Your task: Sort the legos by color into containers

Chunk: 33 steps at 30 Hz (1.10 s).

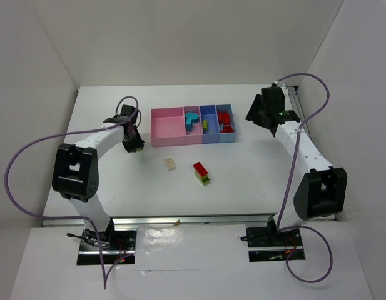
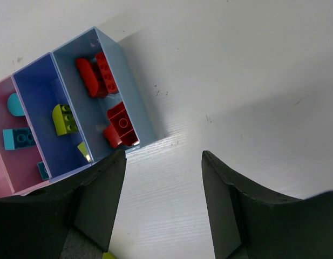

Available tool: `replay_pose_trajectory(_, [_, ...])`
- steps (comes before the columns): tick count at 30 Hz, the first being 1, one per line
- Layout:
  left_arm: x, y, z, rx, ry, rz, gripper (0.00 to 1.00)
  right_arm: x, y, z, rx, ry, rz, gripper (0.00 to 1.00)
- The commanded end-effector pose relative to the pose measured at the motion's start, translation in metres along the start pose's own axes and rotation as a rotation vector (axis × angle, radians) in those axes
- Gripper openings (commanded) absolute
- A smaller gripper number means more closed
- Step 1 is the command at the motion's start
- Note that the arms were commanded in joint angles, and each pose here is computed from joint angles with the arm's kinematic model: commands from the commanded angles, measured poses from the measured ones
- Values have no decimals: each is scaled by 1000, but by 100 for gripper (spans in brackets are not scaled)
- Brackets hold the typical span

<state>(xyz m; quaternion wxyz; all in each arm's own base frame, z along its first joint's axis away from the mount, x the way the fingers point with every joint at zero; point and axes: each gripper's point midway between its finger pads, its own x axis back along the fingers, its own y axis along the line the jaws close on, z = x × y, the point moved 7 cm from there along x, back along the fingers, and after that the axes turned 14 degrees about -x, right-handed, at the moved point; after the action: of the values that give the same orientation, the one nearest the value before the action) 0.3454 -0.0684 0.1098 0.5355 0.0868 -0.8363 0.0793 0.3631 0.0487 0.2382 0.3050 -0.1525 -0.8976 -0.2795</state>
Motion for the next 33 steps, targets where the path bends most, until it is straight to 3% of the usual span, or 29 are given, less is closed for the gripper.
replay_pose_trajectory(1, [50,0,-39,-11,-171,19,26,8,8,-9,-8,-39,-31,66])
replay_pose_trajectory(5, [81,-15,-50,-113,-204,119,26,8,8,-9,-8,-39,-31,66])
replay_pose_trajectory(11, [130,-105,-63,-378,-282,432,26,11,10,-12,-12,-53,-43,66])
replay_pose_trajectory(15, [135,-165,-62,-483,-269,563,26,17,4,-13,-15,-80,-27,66])
replay_pose_trajectory(24, [109,-251,-84,-504,-226,795,29,31,-6,-16,-20,-96,9,66])
replay_pose_trajectory(31, [55,-282,-75,-445,-177,748,33,45,-17,-14,-23,-97,31,66])
replay_pose_trajectory(33, [49,-284,-76,-429,-181,741,42,46,-22,-14,-28,-98,39,66])
